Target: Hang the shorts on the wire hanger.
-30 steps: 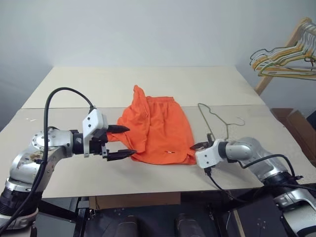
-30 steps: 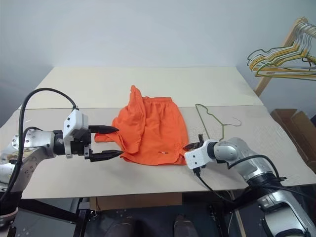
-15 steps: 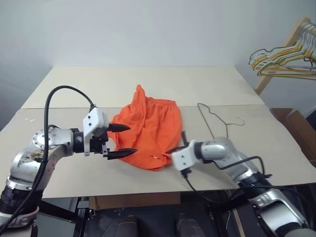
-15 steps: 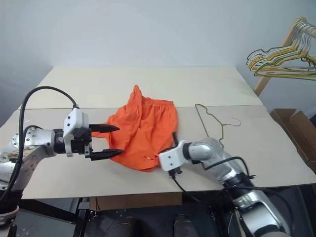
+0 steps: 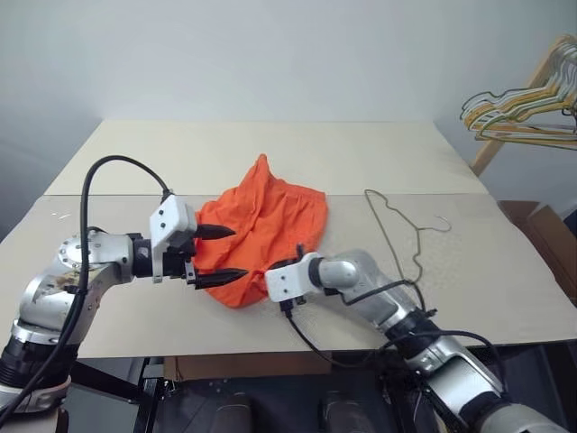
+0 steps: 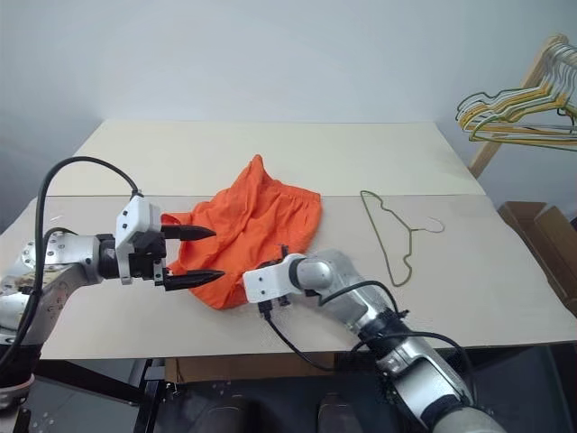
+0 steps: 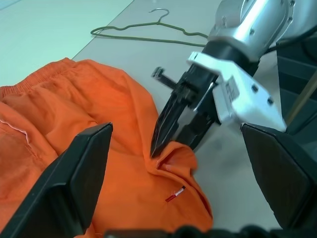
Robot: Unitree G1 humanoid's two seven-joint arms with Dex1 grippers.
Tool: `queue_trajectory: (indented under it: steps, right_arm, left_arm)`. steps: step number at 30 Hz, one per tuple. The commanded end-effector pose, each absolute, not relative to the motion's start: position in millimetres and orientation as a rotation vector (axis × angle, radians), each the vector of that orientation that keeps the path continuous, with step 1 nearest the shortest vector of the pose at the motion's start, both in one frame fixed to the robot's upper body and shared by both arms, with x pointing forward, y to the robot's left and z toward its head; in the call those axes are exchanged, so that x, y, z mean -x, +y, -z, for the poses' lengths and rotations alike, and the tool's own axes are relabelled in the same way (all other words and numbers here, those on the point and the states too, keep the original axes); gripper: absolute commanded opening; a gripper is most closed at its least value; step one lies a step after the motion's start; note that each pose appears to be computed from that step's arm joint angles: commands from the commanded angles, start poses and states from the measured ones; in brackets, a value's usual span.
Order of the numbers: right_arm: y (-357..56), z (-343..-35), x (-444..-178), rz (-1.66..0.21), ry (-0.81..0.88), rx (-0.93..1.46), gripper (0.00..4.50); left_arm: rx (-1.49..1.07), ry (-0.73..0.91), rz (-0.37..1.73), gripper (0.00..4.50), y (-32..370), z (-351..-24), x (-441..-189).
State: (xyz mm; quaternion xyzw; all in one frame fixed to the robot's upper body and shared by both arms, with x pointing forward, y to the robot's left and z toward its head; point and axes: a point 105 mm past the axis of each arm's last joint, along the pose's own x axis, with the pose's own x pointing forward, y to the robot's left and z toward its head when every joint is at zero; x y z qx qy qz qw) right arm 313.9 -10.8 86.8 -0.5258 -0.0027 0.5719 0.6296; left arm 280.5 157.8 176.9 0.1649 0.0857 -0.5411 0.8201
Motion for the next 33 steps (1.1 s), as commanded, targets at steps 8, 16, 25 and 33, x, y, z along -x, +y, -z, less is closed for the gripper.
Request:
queue_trajectory:
  steps: [8,16,25,33]
  right_arm:
    - [-94,-133,-291,-1.347,0.173,1.171,4.45]
    - [-125,-138,-295,-1.232,0.252,1.133,4.45]
    - [-127,-139,-294,-1.185,0.249,1.121,4.45]
    - [-130,-139,-295,-1.16,0.24,1.115,4.5]
  left_arm:
    - [-0.416,0.341,1.254,4.5,110,-149,-277]
    - [-0.444,0.698,1.166,4.5,69,-105,-278]
    - [-0.537,0.806,1.057,4.5,59,-77,-285]
    - [-0.549,0.781,1.005,2.29,70,-82,-292]
